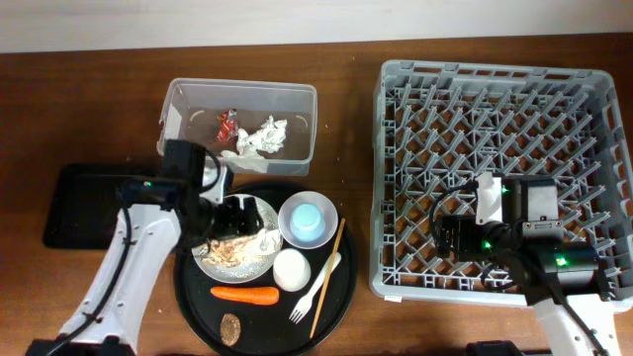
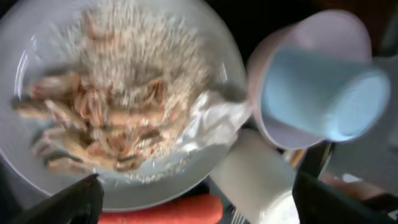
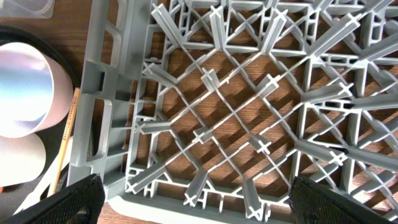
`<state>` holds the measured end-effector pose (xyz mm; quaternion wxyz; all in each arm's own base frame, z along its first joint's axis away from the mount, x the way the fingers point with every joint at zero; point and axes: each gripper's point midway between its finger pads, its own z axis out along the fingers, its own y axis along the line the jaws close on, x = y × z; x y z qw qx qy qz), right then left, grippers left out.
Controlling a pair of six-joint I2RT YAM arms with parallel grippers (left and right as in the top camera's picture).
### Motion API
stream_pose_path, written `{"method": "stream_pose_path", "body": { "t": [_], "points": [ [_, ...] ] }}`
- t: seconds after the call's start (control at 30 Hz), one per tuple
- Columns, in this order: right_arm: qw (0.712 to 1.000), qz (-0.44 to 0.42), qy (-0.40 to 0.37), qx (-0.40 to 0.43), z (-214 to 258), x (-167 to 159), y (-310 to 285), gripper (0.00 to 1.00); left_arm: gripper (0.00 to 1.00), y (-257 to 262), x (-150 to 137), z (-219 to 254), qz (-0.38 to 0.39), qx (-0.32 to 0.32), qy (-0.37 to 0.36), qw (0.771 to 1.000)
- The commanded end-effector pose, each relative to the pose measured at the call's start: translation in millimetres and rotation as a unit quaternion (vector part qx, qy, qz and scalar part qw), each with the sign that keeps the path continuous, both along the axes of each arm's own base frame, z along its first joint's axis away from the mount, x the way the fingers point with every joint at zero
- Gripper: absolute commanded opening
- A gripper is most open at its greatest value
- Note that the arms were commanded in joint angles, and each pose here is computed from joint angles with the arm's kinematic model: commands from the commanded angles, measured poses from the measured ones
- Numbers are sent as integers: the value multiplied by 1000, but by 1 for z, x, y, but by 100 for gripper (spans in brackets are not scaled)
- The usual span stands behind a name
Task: Sort waste into correct bins and load items into the dishwasher rack
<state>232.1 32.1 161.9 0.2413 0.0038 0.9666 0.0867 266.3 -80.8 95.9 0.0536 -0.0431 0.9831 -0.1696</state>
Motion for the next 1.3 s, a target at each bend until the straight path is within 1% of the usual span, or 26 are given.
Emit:
{"method": "stream_pose_path", "body": {
  "t": [0.0,0.03,0.07,0.1,0.13,0.17,0.2,0.27,0.4,0.5,0.6,0.77,0.93,1.0,1.03,1.1,1.13,1.23,1.27],
  "points": [
    [1000,3,-10,-4,6,2,1,98,92,-6,-15,-32,27,-26,26,999],
    [1000,3,-10,-4,6,2,1,98,89,-8,-15,-38,26,-32,21,999],
    [1000,3,-10,-4,6,2,1,98,84,-8,-14,-43,26,-33,15,999],
    [1000,3,-10,-4,6,2,1,98,81,-8,-14,-46,25,-33,11,999],
    [1000,3,-10,-4,6,2,1,98,76,-8,-14,-48,25,-33,8,999],
    [1000,3,-10,-4,6,2,1,98,68,-8,-14,-51,25,-33,6,999],
    [1000,3,-10,-4,6,2,1,99,66,-9,-14,-53,23,-33,4,999],
    [1000,3,-10,-4,6,2,1,98,66,-14,-13,-54,13,-33,-3,999],
    [1000,3,-8,-4,6,2,1,98,65,-19,-13,-58,-12,3,-16,1000],
    [1000,3,-6,-4,5,0,1,98,65,-29,-11,-57,-28,8,-29,999],
    [1000,3,-3,-4,4,-1,1,98,64,-24,-10,-60,-23,36,-33,999],
    [1000,3,-2,-4,4,-1,1,98,63,-23,-10,-61,-22,41,-34,998],
    [1000,4,-3,-4,4,-1,1,98,54,-23,-14,-73,-21,42,-10,999],
    [1000,3,-2,-4,4,-1,1,98,41,-24,-13,-76,-21,40,-7,999],
    [1000,3,-2,-4,4,-1,1,98,36,-25,-10,-75,-21,39,-12,999],
    [1000,3,-2,-4,4,-1,1,98,33,-25,-8,-74,-21,38,-15,999],
    [1000,3,-2,-4,4,-1,1,98,30,-26,-8,-73,-21,38,-16,999],
    [1000,3,-2,-4,4,-1,1,98,15,-26,-4,-65,-20,36,-25,999],
    [1000,3,-2,-4,4,-1,1,98,7,-27,-3,-61,-20,35,-31,999]
  ]
}}
